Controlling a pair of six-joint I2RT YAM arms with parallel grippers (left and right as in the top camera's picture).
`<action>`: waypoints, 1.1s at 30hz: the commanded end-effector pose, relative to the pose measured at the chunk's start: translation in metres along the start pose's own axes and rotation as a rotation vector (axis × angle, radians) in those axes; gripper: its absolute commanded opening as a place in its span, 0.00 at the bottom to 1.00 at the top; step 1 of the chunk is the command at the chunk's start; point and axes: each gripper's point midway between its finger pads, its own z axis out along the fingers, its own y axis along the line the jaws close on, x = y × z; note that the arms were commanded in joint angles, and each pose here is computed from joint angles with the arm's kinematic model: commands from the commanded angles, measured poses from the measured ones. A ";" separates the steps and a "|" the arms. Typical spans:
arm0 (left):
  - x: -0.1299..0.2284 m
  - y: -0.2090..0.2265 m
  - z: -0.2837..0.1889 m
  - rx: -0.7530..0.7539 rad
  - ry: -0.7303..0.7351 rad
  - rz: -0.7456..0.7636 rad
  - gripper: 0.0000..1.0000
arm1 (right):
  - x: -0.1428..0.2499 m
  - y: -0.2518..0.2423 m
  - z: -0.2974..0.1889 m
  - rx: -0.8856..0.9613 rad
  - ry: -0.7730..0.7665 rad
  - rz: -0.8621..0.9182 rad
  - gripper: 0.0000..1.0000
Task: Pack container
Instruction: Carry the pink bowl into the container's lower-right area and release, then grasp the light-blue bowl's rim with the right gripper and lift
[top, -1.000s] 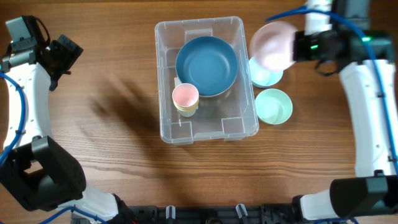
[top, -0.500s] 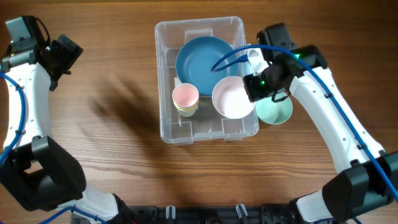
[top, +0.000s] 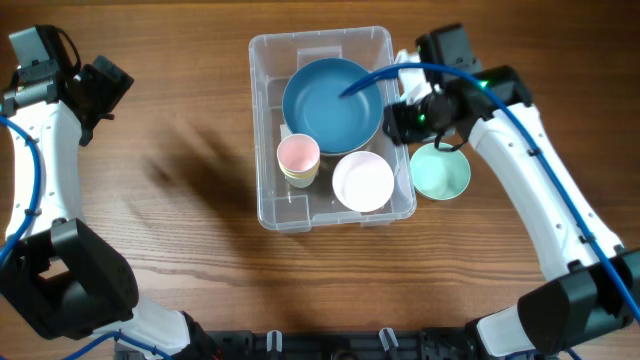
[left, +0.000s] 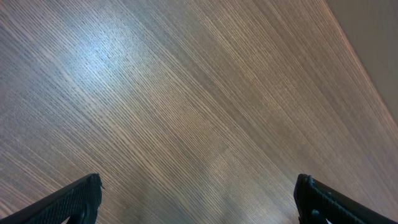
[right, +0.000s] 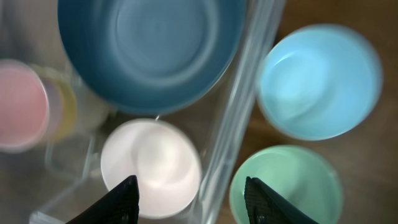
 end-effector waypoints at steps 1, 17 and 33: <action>-0.003 0.000 0.001 0.001 -0.002 0.003 1.00 | -0.034 -0.046 -0.033 0.180 -0.131 0.112 0.56; -0.003 0.000 0.001 0.001 -0.002 0.003 1.00 | -0.020 -0.156 0.050 0.158 -0.035 0.423 0.56; -0.003 0.000 0.001 0.001 -0.002 0.003 1.00 | 0.012 -0.167 0.168 0.110 0.114 0.502 0.37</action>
